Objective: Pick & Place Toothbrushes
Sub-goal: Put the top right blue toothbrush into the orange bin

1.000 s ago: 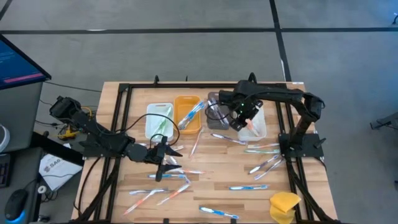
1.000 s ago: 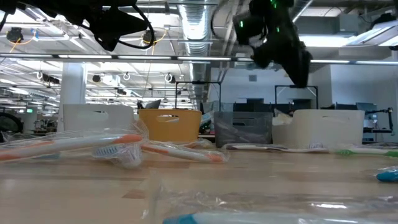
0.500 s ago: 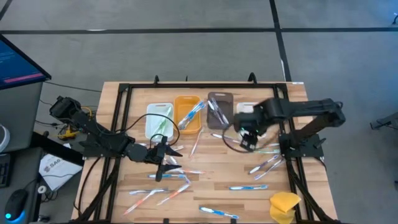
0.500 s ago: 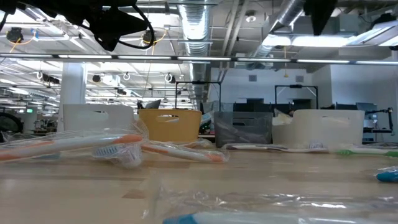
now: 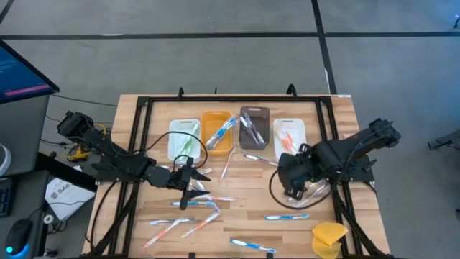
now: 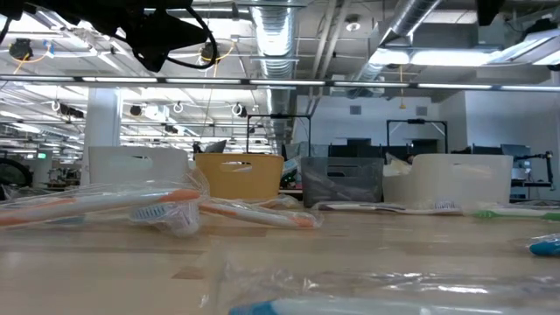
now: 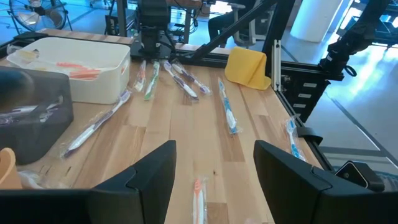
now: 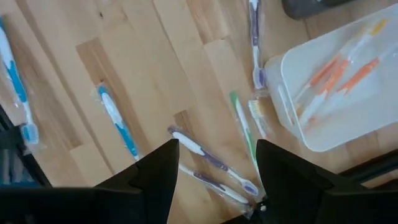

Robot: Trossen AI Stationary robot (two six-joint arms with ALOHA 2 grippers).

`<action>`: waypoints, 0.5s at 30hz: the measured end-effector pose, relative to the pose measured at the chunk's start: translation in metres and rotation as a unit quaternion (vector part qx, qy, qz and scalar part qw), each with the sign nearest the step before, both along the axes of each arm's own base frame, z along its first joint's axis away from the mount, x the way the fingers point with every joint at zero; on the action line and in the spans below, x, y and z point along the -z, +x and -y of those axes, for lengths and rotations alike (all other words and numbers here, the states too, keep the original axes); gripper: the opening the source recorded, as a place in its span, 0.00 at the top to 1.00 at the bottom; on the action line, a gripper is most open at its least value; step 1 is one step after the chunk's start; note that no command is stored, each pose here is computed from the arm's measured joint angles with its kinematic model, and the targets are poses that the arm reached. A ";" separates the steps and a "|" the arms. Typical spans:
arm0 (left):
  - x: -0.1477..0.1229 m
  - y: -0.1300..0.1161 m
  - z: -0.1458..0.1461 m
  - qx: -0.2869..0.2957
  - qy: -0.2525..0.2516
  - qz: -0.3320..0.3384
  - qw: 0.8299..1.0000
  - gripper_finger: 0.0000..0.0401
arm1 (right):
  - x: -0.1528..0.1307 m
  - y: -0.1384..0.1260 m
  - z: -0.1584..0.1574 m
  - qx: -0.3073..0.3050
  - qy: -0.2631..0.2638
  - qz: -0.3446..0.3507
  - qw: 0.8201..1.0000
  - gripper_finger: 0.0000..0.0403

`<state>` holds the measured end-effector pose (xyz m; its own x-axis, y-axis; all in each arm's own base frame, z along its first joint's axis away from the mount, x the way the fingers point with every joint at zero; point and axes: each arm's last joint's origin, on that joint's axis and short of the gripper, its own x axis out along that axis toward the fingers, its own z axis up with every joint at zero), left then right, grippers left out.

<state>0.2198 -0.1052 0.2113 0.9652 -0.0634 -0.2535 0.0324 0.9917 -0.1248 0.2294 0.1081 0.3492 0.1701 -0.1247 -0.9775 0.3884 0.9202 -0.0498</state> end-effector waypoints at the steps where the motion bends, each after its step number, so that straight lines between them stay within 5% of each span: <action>1: 0.000 0.000 0.000 0.000 0.000 0.000 1.000 0.48 | 0.000 -0.002 -0.002 0.005 -0.001 0.000 1.000 0.48; 15: 0.000 0.000 0.000 0.000 0.000 0.000 1.000 0.48 | 0.001 -0.013 -0.020 0.011 -0.007 0.001 1.000 0.48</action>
<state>0.2198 -0.1052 0.2113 0.9651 -0.0633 -0.2542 0.0324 0.9917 -0.1241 0.2166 0.1280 0.3483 0.1688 -0.1415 -0.9754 0.4079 0.9109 -0.0616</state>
